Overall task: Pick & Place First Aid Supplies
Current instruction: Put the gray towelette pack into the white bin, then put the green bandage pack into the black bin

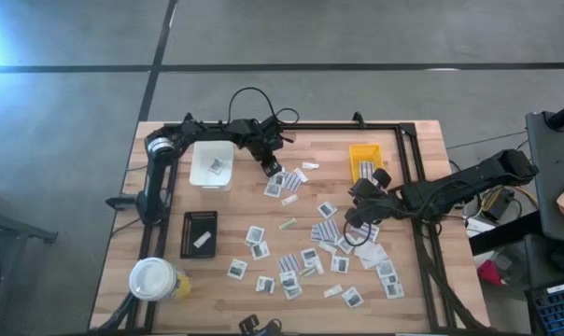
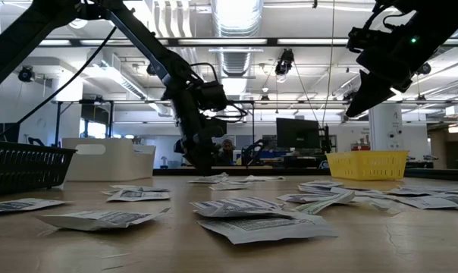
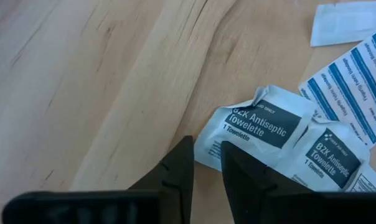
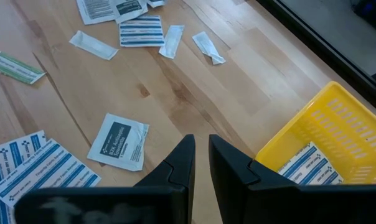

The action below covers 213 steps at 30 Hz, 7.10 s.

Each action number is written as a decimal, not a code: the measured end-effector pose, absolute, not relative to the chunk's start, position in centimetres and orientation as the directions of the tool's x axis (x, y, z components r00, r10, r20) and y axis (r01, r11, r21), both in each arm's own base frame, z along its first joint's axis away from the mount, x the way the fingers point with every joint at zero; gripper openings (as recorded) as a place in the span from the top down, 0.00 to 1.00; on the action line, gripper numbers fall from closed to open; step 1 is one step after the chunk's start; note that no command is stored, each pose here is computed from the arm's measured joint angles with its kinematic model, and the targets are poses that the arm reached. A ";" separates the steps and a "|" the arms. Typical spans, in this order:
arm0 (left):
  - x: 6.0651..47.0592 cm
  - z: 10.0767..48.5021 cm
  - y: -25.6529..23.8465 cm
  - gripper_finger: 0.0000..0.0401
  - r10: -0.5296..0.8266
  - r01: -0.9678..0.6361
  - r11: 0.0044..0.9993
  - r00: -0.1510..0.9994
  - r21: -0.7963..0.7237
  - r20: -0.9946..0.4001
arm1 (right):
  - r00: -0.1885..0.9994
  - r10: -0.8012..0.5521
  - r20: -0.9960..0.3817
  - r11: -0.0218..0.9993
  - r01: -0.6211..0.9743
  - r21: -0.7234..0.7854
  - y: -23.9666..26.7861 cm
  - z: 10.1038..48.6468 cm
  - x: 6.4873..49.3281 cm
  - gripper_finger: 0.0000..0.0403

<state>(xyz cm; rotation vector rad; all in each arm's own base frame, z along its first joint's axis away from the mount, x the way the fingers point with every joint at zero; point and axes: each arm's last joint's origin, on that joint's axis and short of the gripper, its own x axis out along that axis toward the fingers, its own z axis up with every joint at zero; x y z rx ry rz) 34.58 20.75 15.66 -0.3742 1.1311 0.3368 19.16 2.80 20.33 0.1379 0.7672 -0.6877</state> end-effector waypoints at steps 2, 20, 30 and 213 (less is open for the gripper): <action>34.6 15.6 20.8 0.84 0.072 -0.443 0.889 0.389 -0.118 -0.918 | 0.515 -0.522 -0.680 0.775 0.620 -0.125 2.8 20.3 19.2 0.89; 34.5 15.8 20.8 1.00 0.083 -0.478 0.869 0.396 -0.127 -0.915 | 0.516 -0.522 -0.679 0.774 0.622 -0.122 2.8 20.3 19.2 0.89; 33.6 18.1 19.7 1.00 0.028 -0.456 0.873 0.396 -0.170 -0.918 | 0.517 -0.522 -0.679 0.774 0.622 -0.121 2.8 20.3 19.2 0.89; 33.3 11.9 -4.2 1.00 0.141 -0.284 0.955 0.696 -0.090 -0.704 | 0.664 -0.188 -0.723 0.650 -0.468 -0.599 6.2 15.5 33.2 0.75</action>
